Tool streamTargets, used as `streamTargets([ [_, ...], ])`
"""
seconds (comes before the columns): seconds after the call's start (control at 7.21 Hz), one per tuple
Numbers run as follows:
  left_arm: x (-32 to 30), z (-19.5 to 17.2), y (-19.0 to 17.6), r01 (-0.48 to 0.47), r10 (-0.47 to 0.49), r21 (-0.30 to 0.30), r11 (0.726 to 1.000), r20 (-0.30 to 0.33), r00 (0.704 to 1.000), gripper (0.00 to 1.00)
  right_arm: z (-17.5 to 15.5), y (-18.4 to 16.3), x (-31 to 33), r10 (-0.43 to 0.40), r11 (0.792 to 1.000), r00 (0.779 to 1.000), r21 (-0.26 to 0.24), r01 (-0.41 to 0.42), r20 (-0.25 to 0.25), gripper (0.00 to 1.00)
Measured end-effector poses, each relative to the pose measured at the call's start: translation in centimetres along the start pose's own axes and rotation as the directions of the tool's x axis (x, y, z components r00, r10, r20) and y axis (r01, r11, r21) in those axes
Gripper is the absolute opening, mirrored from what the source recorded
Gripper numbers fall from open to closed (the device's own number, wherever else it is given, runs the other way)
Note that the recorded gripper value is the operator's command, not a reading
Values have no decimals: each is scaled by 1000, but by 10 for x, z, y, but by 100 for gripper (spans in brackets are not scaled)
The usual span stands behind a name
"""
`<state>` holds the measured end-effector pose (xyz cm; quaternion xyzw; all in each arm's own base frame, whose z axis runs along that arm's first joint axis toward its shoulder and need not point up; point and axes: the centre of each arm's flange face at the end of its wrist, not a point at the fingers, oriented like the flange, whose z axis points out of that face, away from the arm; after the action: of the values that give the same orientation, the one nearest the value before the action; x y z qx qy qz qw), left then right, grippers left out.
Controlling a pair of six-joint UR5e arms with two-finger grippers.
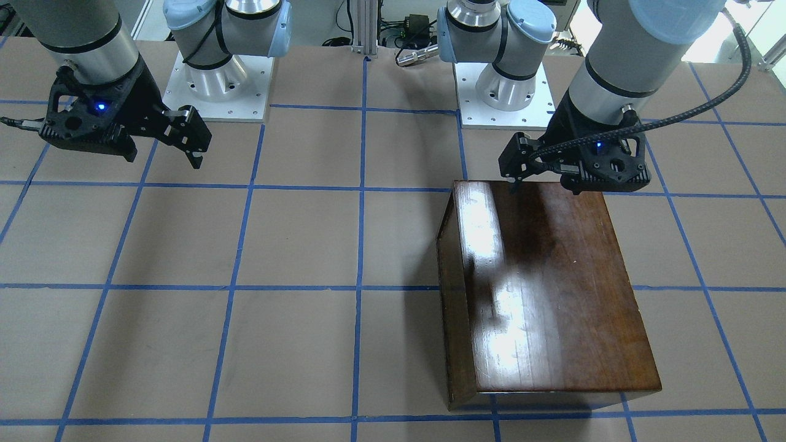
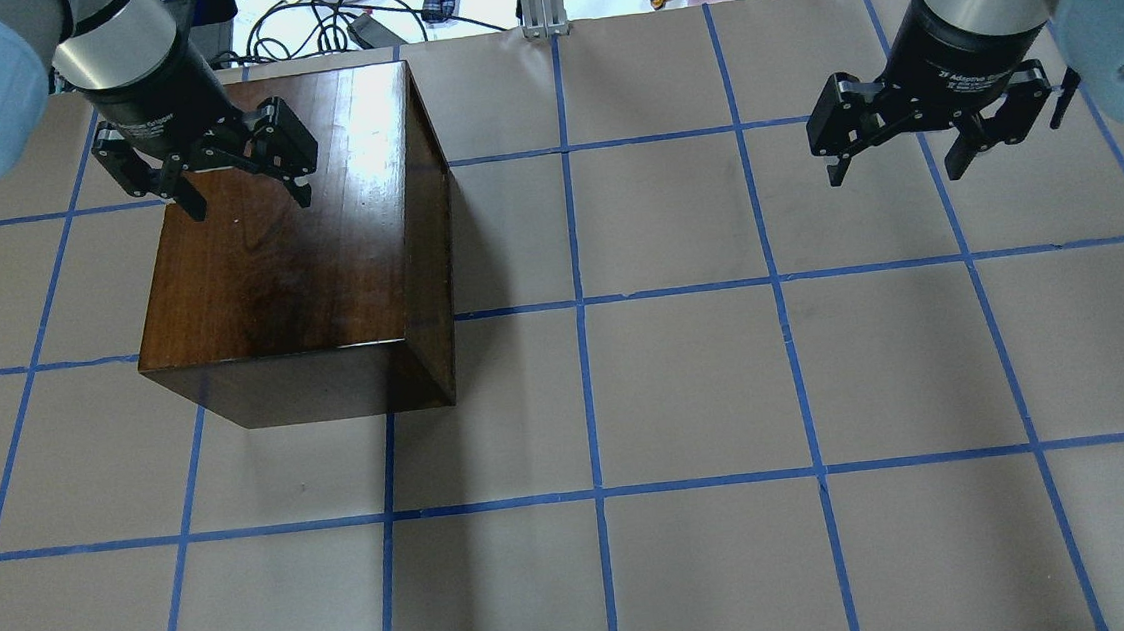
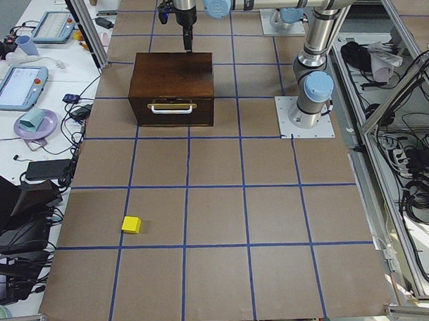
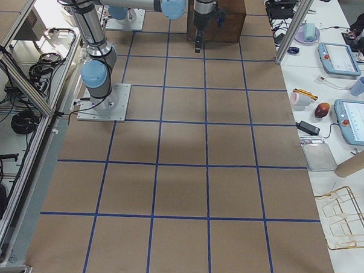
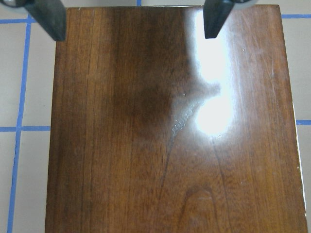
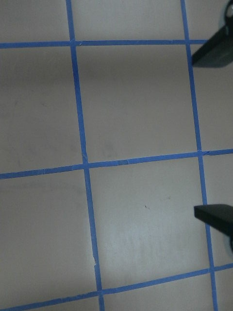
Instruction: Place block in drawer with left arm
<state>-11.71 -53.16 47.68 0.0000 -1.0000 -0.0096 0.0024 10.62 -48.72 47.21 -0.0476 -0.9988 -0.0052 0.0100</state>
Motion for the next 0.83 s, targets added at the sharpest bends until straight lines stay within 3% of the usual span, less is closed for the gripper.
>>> streamTargets([
  [0.83,-9,-4,-2,9,-9,7,1000,0,1000,100,0,0,0,0,1000,1000,0,0,0,100],
])
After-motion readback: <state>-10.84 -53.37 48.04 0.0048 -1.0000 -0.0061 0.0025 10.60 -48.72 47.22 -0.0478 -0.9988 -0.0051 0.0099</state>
